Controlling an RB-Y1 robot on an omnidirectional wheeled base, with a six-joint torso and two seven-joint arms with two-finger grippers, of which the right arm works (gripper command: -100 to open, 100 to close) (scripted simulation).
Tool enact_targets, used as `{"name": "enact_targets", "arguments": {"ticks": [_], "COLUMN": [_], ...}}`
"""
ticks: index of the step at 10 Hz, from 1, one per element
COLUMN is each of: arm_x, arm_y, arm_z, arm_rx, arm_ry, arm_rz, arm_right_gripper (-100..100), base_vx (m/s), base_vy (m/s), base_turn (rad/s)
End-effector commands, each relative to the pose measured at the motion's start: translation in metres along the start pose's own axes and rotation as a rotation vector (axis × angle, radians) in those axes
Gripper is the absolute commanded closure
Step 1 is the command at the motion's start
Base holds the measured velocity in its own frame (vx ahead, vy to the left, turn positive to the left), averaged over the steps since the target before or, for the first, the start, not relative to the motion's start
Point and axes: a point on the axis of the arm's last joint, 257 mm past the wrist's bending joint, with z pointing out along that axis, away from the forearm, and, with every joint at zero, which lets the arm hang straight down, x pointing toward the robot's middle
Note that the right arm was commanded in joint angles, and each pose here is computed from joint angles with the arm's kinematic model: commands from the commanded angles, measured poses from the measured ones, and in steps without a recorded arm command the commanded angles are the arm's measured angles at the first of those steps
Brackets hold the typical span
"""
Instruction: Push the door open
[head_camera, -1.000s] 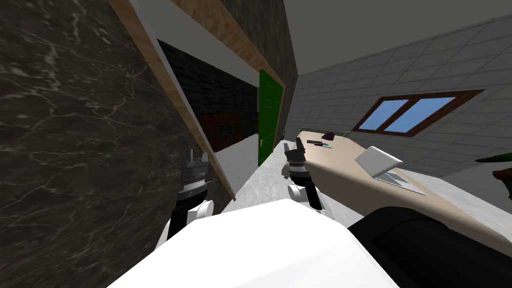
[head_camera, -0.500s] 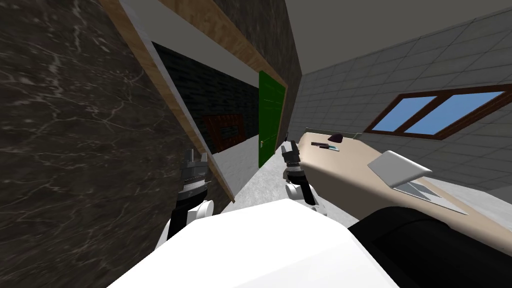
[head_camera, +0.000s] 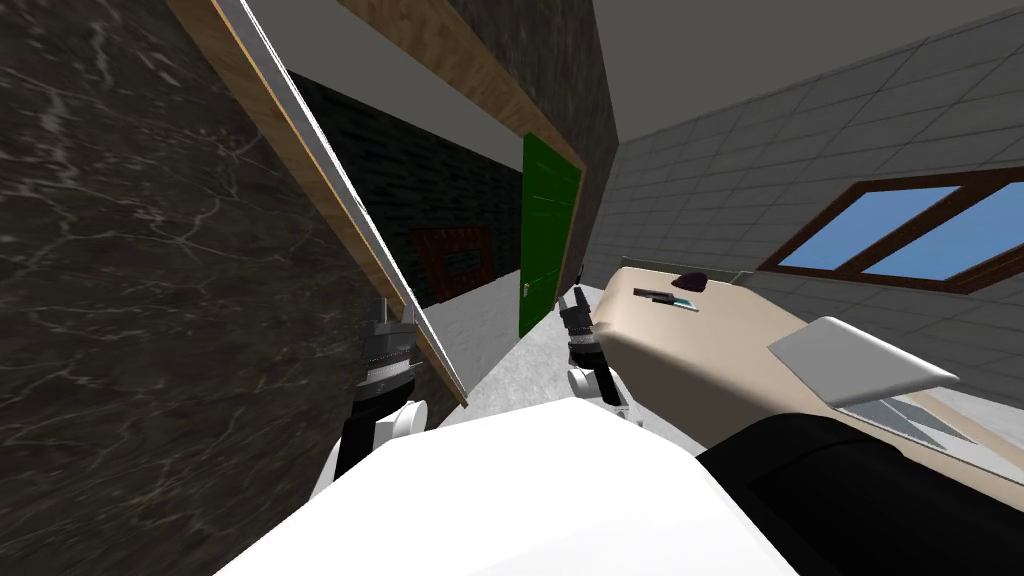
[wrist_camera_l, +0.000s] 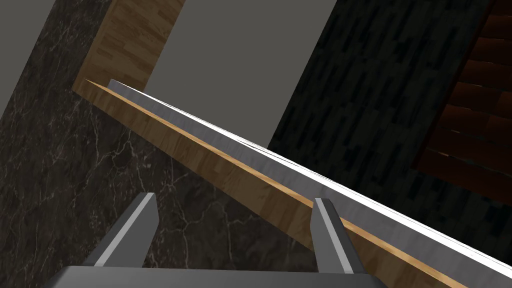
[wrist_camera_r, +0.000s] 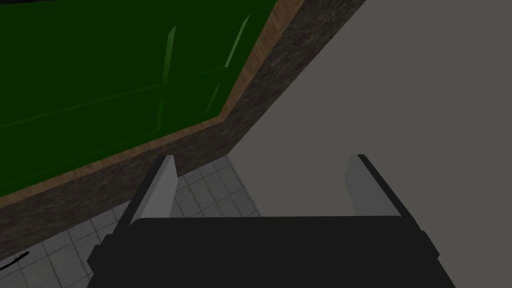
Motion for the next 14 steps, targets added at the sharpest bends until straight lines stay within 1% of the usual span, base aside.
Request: {"name": "enact_targets", "arguments": {"ticks": [1,5,6,7,9,11,12,14], "arm_x": [0.000,0.000,0.000,0.000,0.000,0.000,-0.001,-0.001], "arm_y": [-0.015,-0.052,-0.059,-0.062,-0.082,-0.097,-0.101,-0.120], "arm_z": [-0.0001,-0.0067,-0.0075,-0.0087,-0.0133,-0.0164,-0.0183,-0.0232], "arm_rx": [0.020,0.072,0.080,0.087,0.116,0.136,0.145,0.172], "arm_ry": [0.003,0.009,0.011,0.010,0.013,0.018,0.016,0.020], "arm_rz": [0.004,0.014,0.017,0.017,0.021,0.026,0.025,0.029], "arm_right_gripper": [-100,-100,-100,-100,-100,-100,-100,-100], "base_vx": [0.058,0.085,0.073,0.049,0.057,0.057,0.049,0.061], "base_vy": [-0.107,-0.097,-0.111,-0.083,-0.073,-0.123,-0.081,-0.080], "base_turn": [0.104,0.126,0.130,0.046,0.116,0.147,0.035,0.124]}}
